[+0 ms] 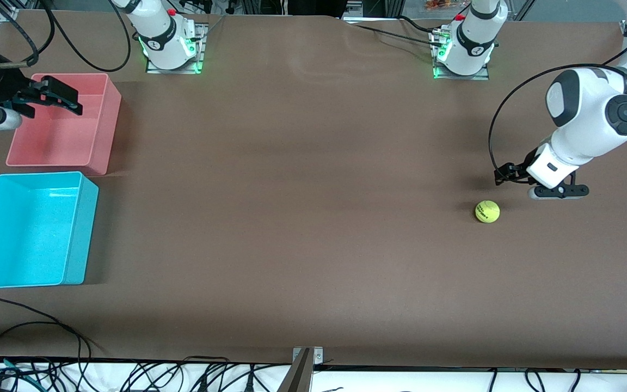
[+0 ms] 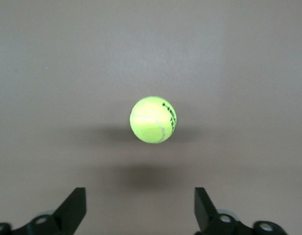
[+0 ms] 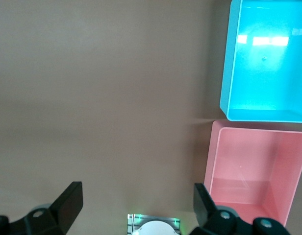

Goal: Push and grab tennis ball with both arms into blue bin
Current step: 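Lower the left gripper beside the tennis ball, fingers closed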

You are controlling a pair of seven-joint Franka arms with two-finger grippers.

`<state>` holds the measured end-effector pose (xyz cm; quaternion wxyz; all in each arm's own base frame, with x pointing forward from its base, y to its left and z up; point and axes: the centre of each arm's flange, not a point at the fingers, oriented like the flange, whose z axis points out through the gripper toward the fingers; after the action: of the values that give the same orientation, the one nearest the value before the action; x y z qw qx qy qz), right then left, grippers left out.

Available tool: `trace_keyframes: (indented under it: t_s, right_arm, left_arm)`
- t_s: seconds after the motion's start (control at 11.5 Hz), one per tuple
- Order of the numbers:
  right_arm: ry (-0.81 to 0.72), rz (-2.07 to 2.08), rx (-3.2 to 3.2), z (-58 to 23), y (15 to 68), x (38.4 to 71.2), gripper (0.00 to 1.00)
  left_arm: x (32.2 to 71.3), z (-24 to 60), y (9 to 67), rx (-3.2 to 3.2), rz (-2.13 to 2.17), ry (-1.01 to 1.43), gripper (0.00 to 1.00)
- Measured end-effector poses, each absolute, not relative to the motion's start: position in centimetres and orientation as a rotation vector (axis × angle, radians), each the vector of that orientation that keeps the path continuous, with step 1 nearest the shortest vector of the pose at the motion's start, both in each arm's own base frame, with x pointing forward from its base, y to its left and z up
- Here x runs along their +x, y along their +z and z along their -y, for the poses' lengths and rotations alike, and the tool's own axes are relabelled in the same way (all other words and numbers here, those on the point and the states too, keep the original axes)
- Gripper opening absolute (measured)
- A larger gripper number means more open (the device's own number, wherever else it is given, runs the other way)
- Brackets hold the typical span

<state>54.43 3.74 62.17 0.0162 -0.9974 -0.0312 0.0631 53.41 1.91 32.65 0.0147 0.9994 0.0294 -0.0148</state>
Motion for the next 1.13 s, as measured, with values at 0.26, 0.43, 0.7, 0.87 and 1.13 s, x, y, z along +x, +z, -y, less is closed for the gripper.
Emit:
trace_keyframes:
  t_s: [0.26, 0.43, 0.7, 0.87, 1.13]
  right_arm:
    - [0.197, 0.086, -3.101, -3.5, 60.5, 55.8, 1.00]
    - [0.177, 0.078, -3.103, -3.3, 60.1, 56.3, 1.00]
    - [0.172, 0.069, -3.103, -3.0, 60.0, 56.5, 1.00]
    - [0.170, 0.056, -3.103, -2.5, 60.0, 56.5, 1.00]
    - [0.168, 0.042, -3.103, -2.0, 60.0, 56.6, 1.00]
  left_arm:
    - [52.7, -1.5, 30.7, 3.109, -0.010, -0.100, 0.76]
    - [52.7, -1.3, 29.5, 3.093, 0.219, -0.129, 0.49]
    - [52.6, -1.5, 28.5, 3.007, 0.682, -0.144, 0.10]
    - [52.7, -1.8, 27.8, 2.882, 1.063, -0.131, 0.01]
    - [53.2, -3.3, 26.5, 2.744, 1.408, -0.068, 0.01]
